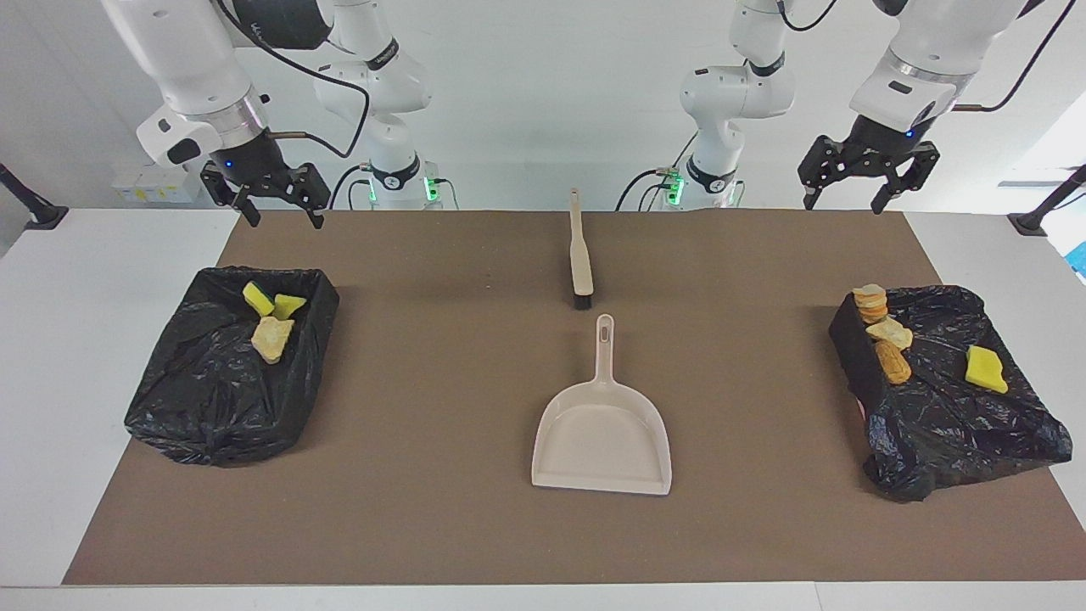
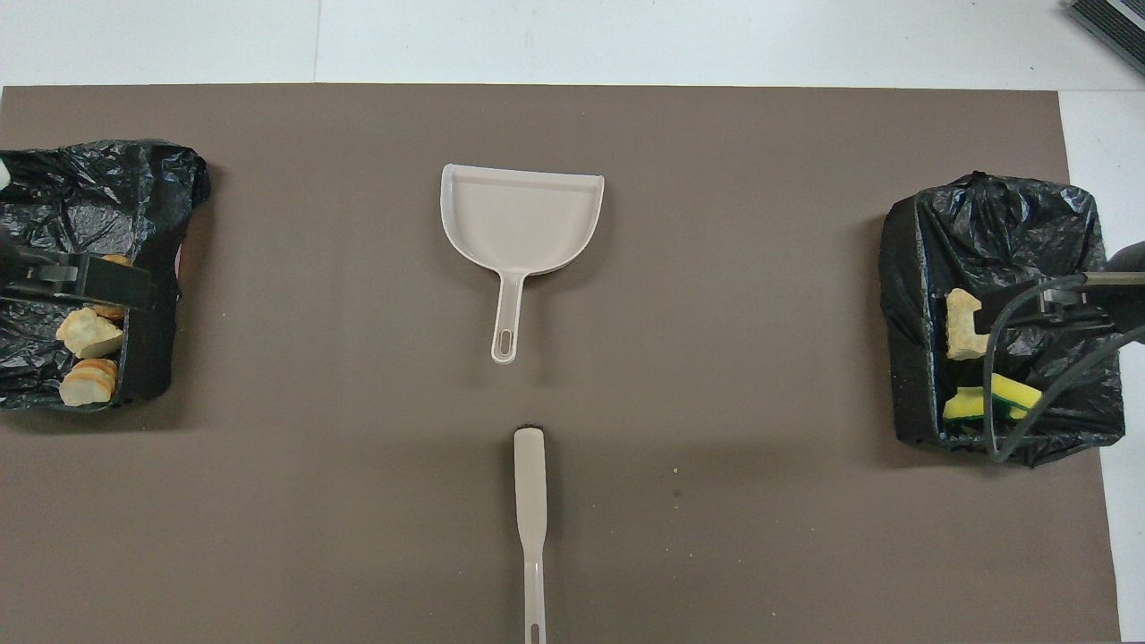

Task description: Sweep and dump trash in bin

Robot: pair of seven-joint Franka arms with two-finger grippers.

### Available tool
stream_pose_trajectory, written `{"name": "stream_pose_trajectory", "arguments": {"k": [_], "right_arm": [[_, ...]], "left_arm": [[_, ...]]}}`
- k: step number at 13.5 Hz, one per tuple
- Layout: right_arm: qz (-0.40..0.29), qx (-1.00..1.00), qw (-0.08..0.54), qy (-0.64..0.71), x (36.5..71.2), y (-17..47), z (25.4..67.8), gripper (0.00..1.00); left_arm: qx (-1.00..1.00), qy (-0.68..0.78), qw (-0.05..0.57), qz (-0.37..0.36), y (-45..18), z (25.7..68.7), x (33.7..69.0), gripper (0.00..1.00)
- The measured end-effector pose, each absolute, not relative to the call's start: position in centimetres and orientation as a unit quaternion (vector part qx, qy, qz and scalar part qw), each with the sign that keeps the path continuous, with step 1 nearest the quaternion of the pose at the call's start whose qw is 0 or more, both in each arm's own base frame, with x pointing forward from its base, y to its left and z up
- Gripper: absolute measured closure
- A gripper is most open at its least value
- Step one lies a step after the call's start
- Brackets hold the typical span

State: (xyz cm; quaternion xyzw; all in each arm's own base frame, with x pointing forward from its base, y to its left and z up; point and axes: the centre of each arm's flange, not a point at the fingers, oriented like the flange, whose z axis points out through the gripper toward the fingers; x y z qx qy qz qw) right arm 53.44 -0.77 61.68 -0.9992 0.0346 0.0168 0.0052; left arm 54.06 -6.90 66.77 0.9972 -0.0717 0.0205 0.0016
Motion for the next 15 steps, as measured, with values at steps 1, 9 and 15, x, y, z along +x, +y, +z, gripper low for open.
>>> {"name": "stream_pose_trajectory", "arguments": {"k": [1,9,15], "right_arm": [[0.017,-0.999,0.005,0.035,53.4,-0.8,61.7,0.0],[0.017,-0.999,0.005,0.035,53.4,-0.8,61.7,0.0],[0.017,-0.999,0.005,0.035,53.4,-0.8,61.7,0.0]], "left_arm": [[0.997,-0.073,0.002,0.018,-6.3,66.6,54.5,0.0],[0.997,-0.072,0.001,0.021,-4.7,67.6,54.0,0.0],[0.997,-0.069,0.001,0.017,-4.3,67.4,53.8,0.0]]}}
